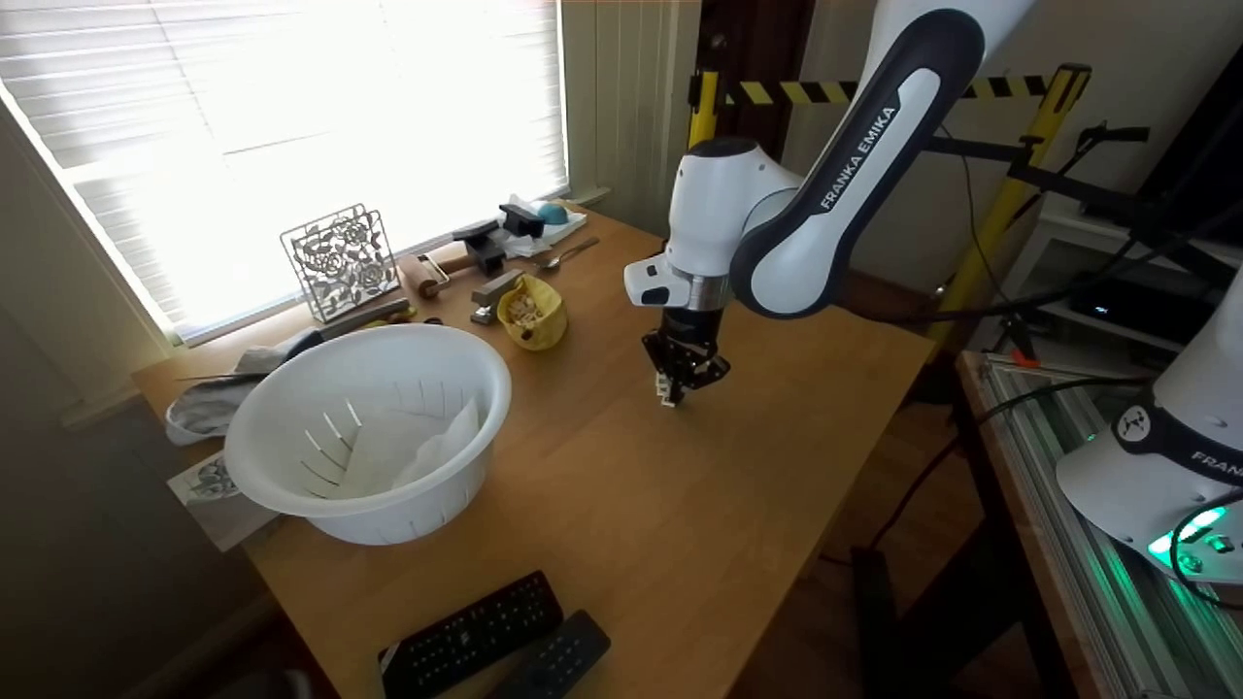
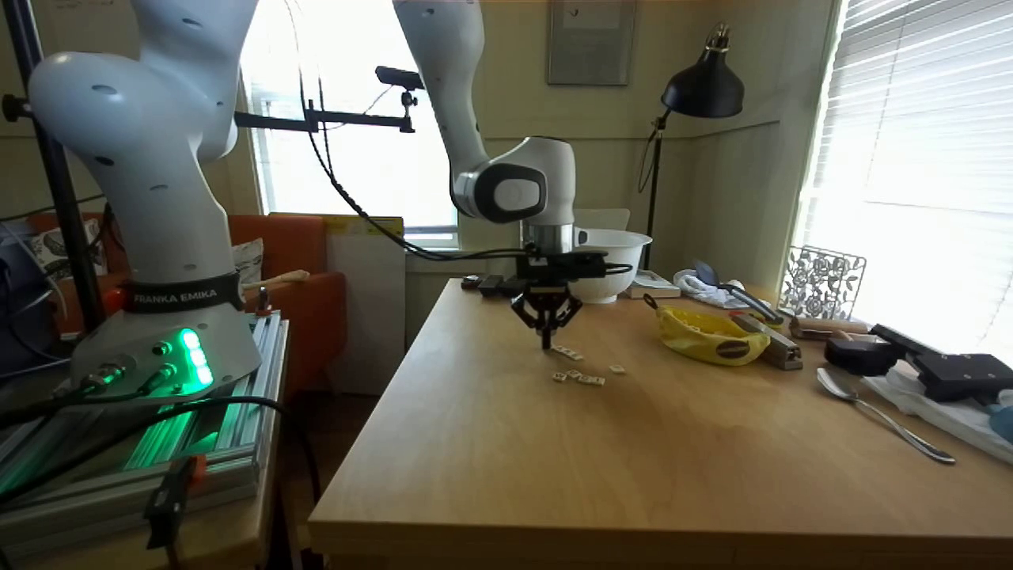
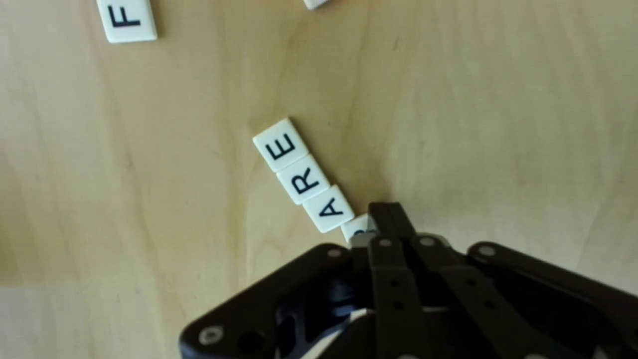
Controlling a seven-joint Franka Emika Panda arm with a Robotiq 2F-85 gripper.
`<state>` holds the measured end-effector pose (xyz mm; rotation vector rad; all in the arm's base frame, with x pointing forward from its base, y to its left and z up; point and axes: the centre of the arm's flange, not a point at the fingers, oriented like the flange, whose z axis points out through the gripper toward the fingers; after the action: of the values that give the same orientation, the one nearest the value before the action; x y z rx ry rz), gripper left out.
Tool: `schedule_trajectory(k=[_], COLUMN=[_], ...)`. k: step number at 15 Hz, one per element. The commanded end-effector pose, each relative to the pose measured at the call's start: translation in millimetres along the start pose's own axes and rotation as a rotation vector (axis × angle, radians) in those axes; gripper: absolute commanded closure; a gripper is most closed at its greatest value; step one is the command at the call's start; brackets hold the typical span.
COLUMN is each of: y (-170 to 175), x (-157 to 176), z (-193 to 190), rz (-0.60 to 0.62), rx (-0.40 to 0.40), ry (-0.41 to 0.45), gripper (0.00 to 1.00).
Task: Align the blocks on the table
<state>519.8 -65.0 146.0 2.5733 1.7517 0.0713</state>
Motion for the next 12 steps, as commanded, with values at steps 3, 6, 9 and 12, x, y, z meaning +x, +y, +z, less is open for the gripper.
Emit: schedule_trajectory(k=[3,6,9,12], y=[6.3,7.6,8.0,8.1], x=[-3.7,-3.1,-1.8,-2.7], z=[17.5,18.3,19.1,19.7], rz=[-0.026,-0.026,-0.031,-0.036], rx=[0.017,0.013,0.013,0.015], ry=[-0.021,-0.018,-0.016,-0.019], gripper=[1.00,1.00,1.00,1.00])
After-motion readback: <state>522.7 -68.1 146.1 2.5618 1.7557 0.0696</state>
